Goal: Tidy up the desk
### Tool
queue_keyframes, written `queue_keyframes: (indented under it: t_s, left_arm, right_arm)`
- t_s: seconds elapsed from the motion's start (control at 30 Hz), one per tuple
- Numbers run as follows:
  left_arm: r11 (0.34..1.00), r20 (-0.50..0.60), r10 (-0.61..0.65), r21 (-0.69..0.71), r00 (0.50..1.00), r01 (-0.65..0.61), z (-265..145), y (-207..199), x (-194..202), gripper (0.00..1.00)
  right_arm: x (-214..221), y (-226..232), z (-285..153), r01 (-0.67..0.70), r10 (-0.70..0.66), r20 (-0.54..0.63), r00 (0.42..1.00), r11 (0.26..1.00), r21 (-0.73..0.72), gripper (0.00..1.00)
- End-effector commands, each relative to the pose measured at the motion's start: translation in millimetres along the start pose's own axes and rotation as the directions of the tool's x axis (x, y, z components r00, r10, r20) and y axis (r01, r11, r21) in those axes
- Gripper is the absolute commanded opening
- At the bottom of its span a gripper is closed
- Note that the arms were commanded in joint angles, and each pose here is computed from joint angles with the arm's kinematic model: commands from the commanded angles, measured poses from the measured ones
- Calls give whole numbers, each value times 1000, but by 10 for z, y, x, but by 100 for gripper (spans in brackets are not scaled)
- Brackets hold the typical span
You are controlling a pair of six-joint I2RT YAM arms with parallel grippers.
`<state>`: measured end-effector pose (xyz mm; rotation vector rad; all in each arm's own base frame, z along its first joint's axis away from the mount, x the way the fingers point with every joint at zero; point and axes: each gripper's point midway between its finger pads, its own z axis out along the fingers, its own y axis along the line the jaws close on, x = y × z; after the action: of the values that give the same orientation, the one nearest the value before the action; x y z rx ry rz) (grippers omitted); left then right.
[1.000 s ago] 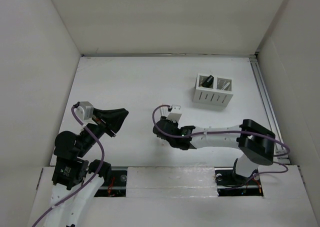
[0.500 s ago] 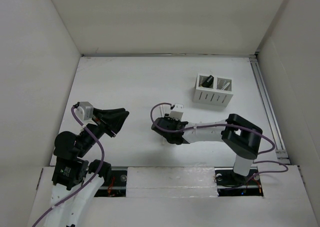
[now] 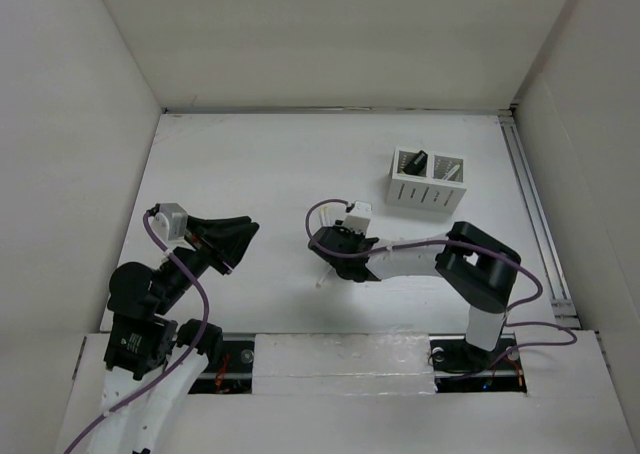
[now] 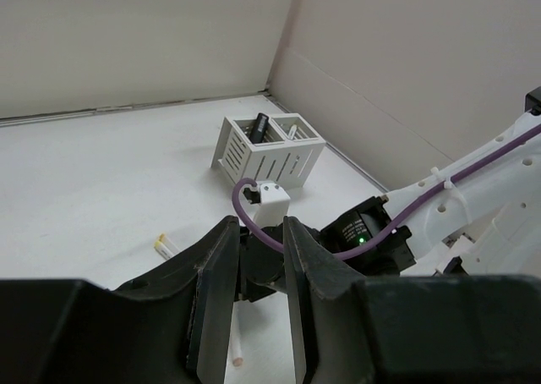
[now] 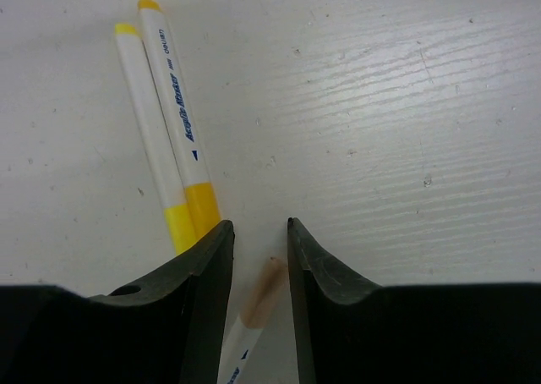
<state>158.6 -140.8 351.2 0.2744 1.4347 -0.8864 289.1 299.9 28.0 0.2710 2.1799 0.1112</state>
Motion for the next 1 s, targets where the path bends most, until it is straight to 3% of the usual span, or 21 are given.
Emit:
queue_keyframes:
  t_s: [0.0,0.17,0.27,0.43,0.57,0.97]
  left_arm:
    - [1000,7,3,24,1000,-3,48,-19,-15,24]
    - [1000,11,4,21,1000,-5,46,-13,-18,25]
    - [1000,11,3,26,1000,-4,51,-22,-22,25]
    - [1000,6,1,29,1000,-1,57,-23,-11,25]
    - [999,22,6,31,1000,-7,37,-40,-44,25]
    - [999,18,6,34,1000,-7,28,-47,-33,25]
  right_arm:
    - [116,-34,-48,10,-11,-48,999,1000,-25,37]
    - [198,-194,-108,-5,6,-64,998,1000,12,42]
    - [202,-289,-218,24,-22,-34,999,999,37,57]
    - [32,-305,-347,-4,4,-12,1000,1000,13,66]
    - [-11,-198,-465,-13,12,-32,999,999,-45,66]
    - [494,17,-607,44,-56,-137,989,995,-87,41]
